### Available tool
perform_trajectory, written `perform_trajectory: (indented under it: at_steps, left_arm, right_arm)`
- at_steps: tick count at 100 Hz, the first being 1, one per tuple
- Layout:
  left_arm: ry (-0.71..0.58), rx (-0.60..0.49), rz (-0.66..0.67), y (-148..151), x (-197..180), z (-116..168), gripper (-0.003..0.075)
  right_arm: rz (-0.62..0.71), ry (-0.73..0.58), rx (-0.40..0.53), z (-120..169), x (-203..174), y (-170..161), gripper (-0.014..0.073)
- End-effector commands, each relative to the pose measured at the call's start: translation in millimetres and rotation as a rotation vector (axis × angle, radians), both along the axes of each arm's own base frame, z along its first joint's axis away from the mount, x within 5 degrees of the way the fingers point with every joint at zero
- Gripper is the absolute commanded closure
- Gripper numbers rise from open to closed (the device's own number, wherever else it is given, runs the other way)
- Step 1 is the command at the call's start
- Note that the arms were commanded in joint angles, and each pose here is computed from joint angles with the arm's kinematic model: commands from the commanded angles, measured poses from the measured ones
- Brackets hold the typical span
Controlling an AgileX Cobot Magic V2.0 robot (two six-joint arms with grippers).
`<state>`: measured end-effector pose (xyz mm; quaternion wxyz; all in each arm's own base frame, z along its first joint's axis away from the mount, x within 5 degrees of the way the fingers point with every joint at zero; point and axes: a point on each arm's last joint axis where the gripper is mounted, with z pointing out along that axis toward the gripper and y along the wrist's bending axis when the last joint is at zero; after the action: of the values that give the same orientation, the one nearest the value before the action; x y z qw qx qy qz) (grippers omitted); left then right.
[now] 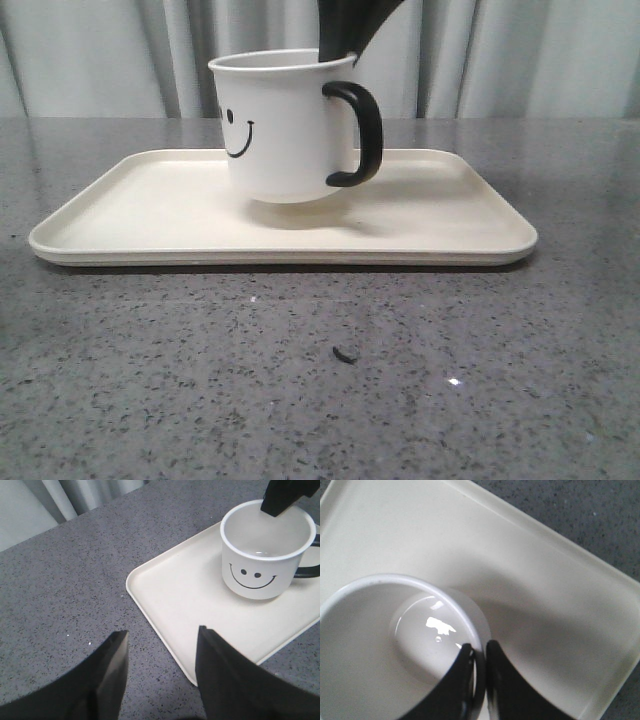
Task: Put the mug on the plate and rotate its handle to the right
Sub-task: 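Grip the mug rim with the right gripper and rotate the mug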
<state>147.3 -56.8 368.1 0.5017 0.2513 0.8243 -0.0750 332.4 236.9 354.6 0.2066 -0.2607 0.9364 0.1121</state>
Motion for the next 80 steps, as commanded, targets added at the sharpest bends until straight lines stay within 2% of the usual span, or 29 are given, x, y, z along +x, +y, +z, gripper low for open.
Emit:
perform_trajectory:
  at_steps: [1,42,80]
  left_arm:
    - [-0.092,-0.062,0.019,0.3,0.5,16.6,0.0407]
    - [-0.092,-0.062,0.019,0.3,0.5,16.6,0.0407]
    - [-0.092,-0.062,0.019,0.3,0.5,16.6,0.0407]
  right_arm:
    - [0.104,-0.094,0.018,34.5,-12.1,-7.8,0.0692]
    - [0.587,-0.168,-0.051,32.5,-22.2,-0.7,0.0689]
    - [0.699,-0.17,-0.084,19.6,-11.2,-3.6,0.0689]
